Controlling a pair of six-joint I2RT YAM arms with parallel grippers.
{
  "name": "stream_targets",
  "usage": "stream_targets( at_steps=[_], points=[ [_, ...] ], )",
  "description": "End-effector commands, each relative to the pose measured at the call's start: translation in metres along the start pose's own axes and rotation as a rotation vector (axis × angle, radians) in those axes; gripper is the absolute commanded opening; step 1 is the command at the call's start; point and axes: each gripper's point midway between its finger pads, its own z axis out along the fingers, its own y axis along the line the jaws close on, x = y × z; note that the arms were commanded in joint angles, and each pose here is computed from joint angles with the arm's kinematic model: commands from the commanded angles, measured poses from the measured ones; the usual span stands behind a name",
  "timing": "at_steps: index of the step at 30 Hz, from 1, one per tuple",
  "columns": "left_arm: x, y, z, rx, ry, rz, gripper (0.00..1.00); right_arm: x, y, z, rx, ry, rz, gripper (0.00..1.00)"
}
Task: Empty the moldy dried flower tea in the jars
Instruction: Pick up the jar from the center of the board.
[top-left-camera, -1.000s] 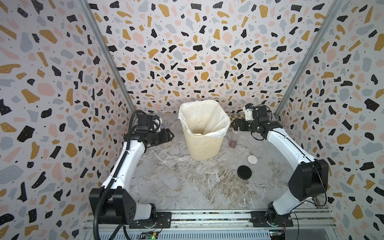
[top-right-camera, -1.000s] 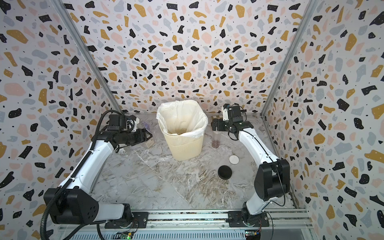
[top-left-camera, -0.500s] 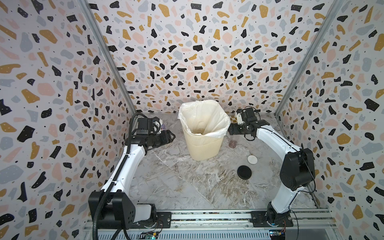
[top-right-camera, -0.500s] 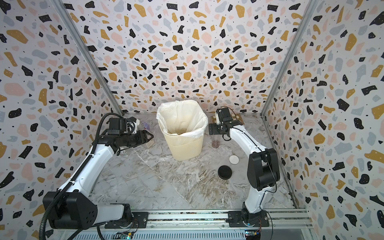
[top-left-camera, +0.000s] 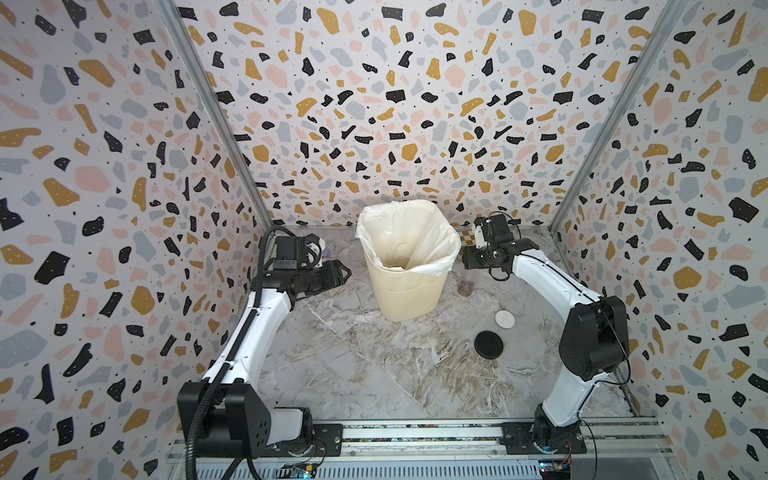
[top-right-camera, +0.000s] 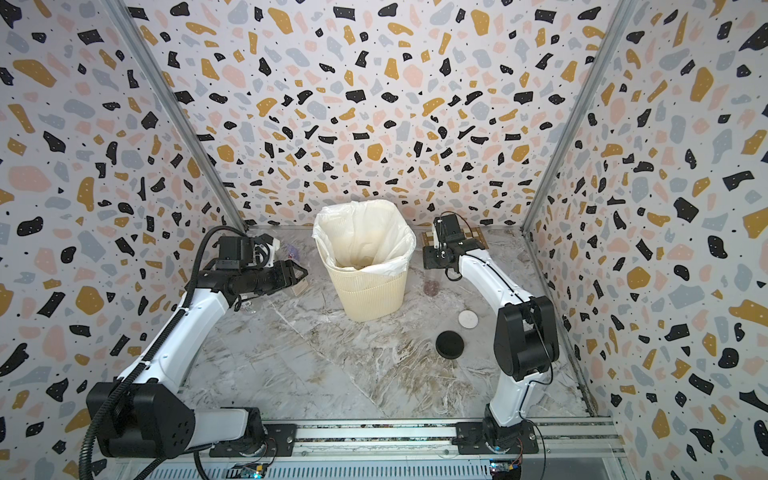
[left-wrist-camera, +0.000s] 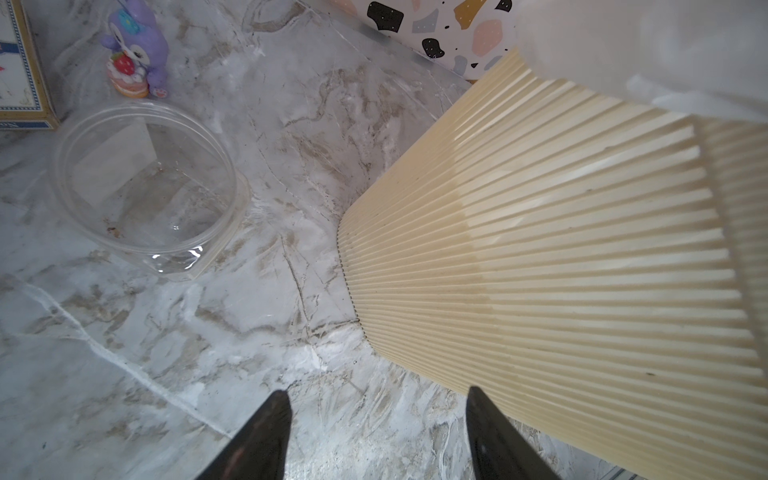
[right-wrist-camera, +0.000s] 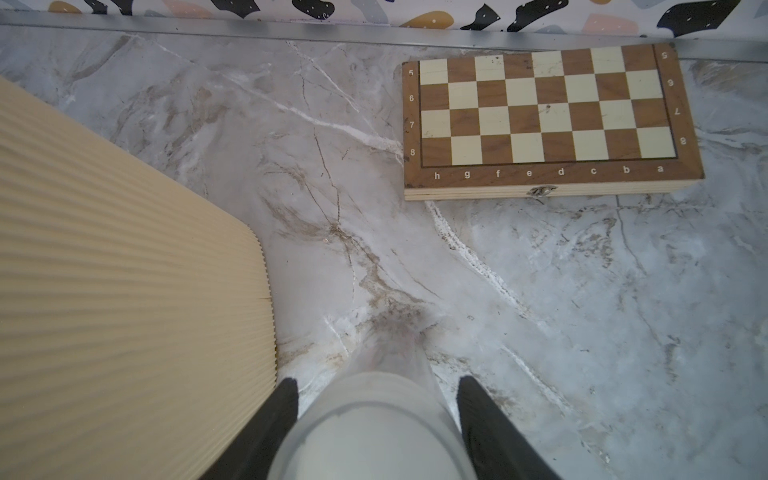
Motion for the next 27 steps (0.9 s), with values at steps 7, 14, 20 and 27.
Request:
stream_targets(
  at_steps=[7,14,20,27],
  points=[
    [-0.005,-0.016,-0.008,0.075,-0.025,0.053,0.65,-0.028,0.001,-0.040,-0.099,-0.080,0.050,0.58],
    [-0.021,-0.044,-0.033,0.131,-0.121,0.177,0.67,-0.056,-0.030,-0.095,-0.109,-0.211,0.109,0.57],
    [-0.015,-0.081,-0.048,0.235,-0.130,0.342,0.71,-0.071,-0.042,-0.141,-0.127,-0.286,0.118,0.56],
    [0.017,-0.134,-0.068,0.428,-0.105,0.561,0.75,-0.042,-0.026,-0.163,-0.185,-0.216,0.088,0.55]
  ],
)
